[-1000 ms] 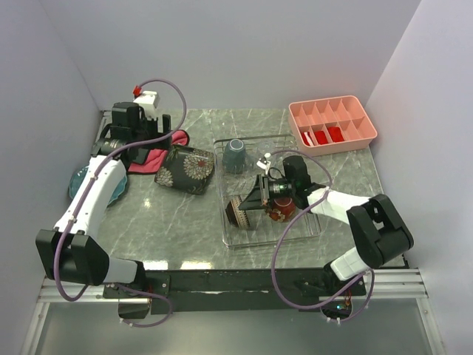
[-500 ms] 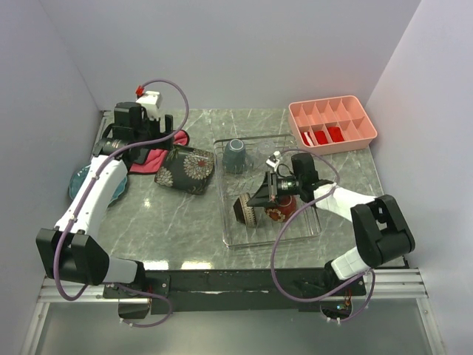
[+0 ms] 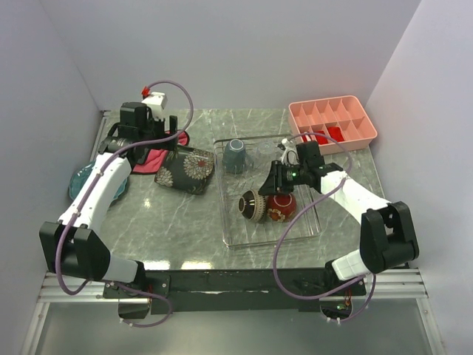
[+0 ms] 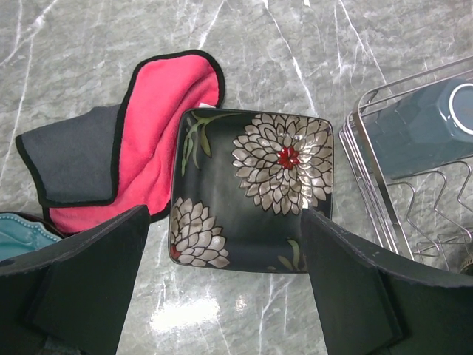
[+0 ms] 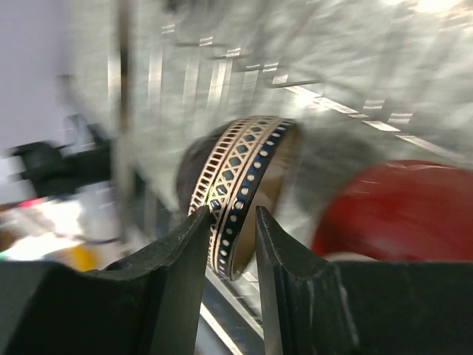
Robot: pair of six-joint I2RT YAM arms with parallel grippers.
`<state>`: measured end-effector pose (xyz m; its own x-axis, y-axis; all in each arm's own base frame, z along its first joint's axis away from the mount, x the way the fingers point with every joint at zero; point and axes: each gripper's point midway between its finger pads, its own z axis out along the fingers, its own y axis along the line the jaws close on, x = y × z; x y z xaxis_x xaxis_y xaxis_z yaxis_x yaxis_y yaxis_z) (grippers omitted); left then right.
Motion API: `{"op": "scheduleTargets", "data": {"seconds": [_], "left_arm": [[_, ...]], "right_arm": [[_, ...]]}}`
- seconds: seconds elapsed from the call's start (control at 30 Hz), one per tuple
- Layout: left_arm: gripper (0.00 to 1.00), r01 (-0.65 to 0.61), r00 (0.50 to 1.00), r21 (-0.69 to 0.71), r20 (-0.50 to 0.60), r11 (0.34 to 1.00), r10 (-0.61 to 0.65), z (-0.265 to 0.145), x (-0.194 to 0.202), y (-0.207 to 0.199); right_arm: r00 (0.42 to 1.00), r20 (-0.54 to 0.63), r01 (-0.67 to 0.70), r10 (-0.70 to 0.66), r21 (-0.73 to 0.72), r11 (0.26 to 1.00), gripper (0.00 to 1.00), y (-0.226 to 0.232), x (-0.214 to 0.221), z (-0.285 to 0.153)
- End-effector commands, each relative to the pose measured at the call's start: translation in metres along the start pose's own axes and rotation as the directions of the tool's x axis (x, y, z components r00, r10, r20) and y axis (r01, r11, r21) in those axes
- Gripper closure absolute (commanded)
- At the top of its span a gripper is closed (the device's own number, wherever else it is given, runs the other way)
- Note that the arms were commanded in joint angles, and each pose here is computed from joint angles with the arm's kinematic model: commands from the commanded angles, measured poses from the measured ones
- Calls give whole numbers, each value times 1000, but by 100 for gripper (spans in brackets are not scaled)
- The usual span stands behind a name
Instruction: Load the mixed dishes into the dish rack
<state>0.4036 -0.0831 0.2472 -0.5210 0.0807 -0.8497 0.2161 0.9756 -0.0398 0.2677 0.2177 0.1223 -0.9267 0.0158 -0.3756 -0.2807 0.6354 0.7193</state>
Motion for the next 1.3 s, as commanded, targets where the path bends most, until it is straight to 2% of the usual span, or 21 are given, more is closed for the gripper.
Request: {"op": "scheduleTargets", "data": {"seconds": [0.0, 0.23, 0.4, 0.63, 0.87, 0.97, 1.1, 1.2, 1.27], "left_arm": [[11, -14, 997, 4, 77, 1000, 14, -3, -28, -4], [10, -17, 995, 9, 95, 1000, 16, -3, -33, -6], [10, -13, 994, 14, 104, 1000, 11, -5, -36, -8], [10, -11, 993, 15, 118, 1000, 9, -11, -37, -8], [10, -20, 990, 17, 138, 1000, 17, -25, -40, -9], [10, -34, 988, 3, 151, 999, 33, -33, -44, -6], [8, -72, 978, -49, 191, 996, 80, -46, -60, 2], [6, -120, 982, -66, 137, 991, 128, -55, -55, 17], [5, -164, 980, -109, 93, 980, 174, -61, -44, 35]], "right_arm": [[990, -115, 117, -86, 306, 945, 62, -57, 28, -21], [950, -189, 304, -249, 366, 880, 58, -61, 22, -35], [947, -228, 303, -228, 387, 871, 57, -67, 29, -35], [917, -269, 381, -296, 369, 848, 56, -59, 35, -50], [885, -317, 438, -341, 318, 841, 57, -54, 46, -33], [868, -283, 488, -408, 330, 808, 57, -43, 25, -30], [833, -127, 546, -539, 349, 762, 57, -7, -14, -52], [773, -16, 601, -634, 341, 723, 53, 26, -34, -72], [755, 29, 609, -655, 337, 718, 50, 40, -43, -79]]}}
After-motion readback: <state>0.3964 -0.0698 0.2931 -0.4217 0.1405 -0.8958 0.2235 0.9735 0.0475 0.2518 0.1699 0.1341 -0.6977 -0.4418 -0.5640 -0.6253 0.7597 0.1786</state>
